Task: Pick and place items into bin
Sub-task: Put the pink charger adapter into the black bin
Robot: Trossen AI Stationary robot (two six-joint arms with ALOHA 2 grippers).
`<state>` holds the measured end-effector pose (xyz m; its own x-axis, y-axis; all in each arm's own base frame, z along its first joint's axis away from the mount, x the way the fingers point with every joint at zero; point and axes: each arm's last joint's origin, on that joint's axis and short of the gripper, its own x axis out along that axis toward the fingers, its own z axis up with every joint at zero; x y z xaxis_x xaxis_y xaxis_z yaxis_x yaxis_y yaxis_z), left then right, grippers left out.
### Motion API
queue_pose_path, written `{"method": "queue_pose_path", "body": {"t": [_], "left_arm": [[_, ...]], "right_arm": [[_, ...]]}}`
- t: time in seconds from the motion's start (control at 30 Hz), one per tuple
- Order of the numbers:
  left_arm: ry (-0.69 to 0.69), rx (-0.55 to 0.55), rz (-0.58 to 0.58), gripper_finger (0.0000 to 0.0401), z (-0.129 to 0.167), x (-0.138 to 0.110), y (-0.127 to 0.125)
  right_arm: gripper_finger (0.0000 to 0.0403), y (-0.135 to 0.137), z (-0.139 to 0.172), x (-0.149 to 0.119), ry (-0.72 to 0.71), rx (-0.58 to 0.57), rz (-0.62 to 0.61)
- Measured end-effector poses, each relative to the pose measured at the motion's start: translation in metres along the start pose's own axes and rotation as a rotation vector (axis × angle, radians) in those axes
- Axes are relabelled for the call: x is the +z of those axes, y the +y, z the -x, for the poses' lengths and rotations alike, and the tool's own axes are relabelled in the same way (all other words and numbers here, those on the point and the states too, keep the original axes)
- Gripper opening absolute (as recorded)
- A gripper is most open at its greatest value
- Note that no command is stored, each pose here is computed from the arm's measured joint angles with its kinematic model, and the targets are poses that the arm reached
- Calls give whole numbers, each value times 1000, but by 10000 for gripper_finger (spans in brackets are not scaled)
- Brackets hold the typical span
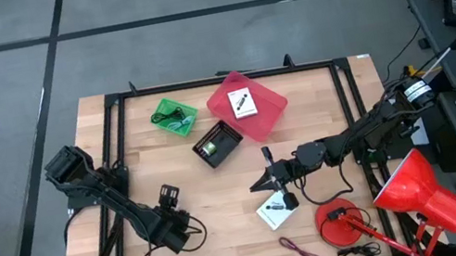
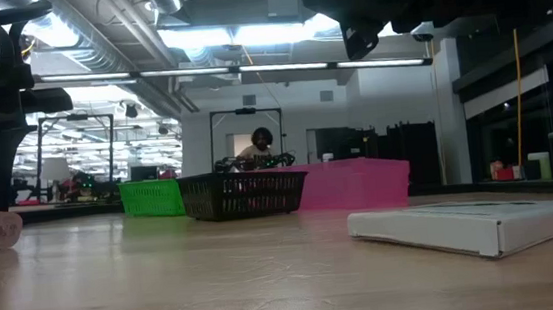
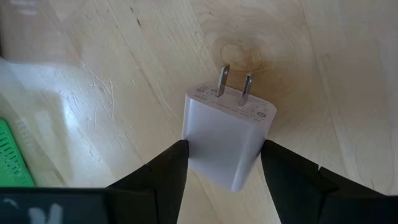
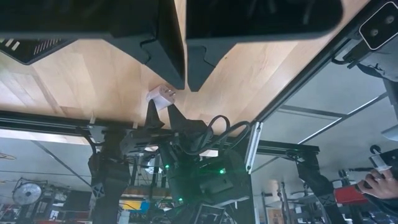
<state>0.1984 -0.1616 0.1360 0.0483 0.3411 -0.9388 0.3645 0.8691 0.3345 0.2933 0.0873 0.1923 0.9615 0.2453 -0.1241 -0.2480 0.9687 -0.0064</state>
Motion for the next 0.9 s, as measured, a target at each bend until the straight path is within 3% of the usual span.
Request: {"method": "queue_pose_path", "body": {"t": [0.57, 0.9], "left_arm": [[-3, 0, 36, 179, 0, 0, 0], [-56, 34, 38, 136, 7, 2, 0]], "right_arm": [[0, 0, 0, 0, 0, 0, 0], [0, 0, 0, 0, 0, 0, 0]]}}
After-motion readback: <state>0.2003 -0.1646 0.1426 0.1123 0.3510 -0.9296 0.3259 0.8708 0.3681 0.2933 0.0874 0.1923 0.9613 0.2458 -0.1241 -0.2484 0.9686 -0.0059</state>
